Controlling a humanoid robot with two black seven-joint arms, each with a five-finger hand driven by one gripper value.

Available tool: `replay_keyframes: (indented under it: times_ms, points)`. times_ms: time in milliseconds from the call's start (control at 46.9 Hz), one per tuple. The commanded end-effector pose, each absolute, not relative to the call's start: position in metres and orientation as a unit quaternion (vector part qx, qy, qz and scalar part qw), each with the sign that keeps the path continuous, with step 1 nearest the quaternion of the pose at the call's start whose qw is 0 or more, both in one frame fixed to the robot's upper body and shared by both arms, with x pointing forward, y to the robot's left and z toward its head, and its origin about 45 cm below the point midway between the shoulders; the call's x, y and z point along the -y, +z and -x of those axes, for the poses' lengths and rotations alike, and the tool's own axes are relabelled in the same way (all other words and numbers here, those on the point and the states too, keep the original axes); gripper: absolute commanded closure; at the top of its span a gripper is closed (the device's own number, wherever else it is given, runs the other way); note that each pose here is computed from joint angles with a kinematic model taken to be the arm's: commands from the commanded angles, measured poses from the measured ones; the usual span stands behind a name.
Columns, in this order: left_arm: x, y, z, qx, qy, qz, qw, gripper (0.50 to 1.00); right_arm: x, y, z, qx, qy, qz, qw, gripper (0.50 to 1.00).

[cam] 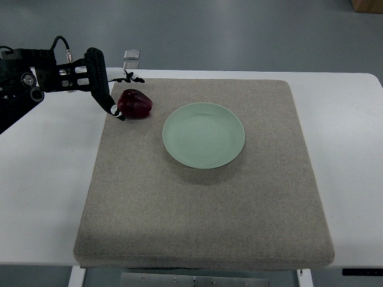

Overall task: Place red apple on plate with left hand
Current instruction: 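Lower the left hand over the red apple and curl fingers around it, then close the left hand fingers to grasp the red apple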

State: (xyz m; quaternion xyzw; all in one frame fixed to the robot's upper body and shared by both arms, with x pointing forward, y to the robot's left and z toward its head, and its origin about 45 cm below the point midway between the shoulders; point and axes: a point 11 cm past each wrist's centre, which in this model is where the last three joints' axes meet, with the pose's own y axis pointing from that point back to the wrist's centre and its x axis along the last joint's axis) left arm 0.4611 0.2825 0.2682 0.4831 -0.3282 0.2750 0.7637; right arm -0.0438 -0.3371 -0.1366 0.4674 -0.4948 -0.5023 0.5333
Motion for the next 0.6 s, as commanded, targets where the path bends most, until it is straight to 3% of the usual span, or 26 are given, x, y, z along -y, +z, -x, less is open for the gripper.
replay_keyframes:
  times_ms: [0, 448, 512, 576]
  points:
    - [-0.277, 0.264, -0.461, 0.335, 0.272, -0.484, 0.762, 0.506, 0.337, -0.137, 0.044, 0.495, -0.502, -0.467, 0.533, 0.572]
    - [-0.278, 0.248, -0.462, 0.373, 0.289, -0.492, 0.732, 0.521, 0.337, -0.137, 0.044, 0.495, -0.502, -0.467, 0.533, 0.572]
    - [-0.278, 0.248, -0.462, 0.373, 0.289, -0.492, 0.732, 0.54, 0.337, -0.137, 0.044, 0.495, -0.502, -0.467, 0.533, 0.572]
    - [-0.278, 0.248, -0.462, 0.373, 0.289, -0.492, 0.732, 0.613, 0.337, -0.137, 0.044, 0.495, -0.502, -0.467, 0.533, 0.572]
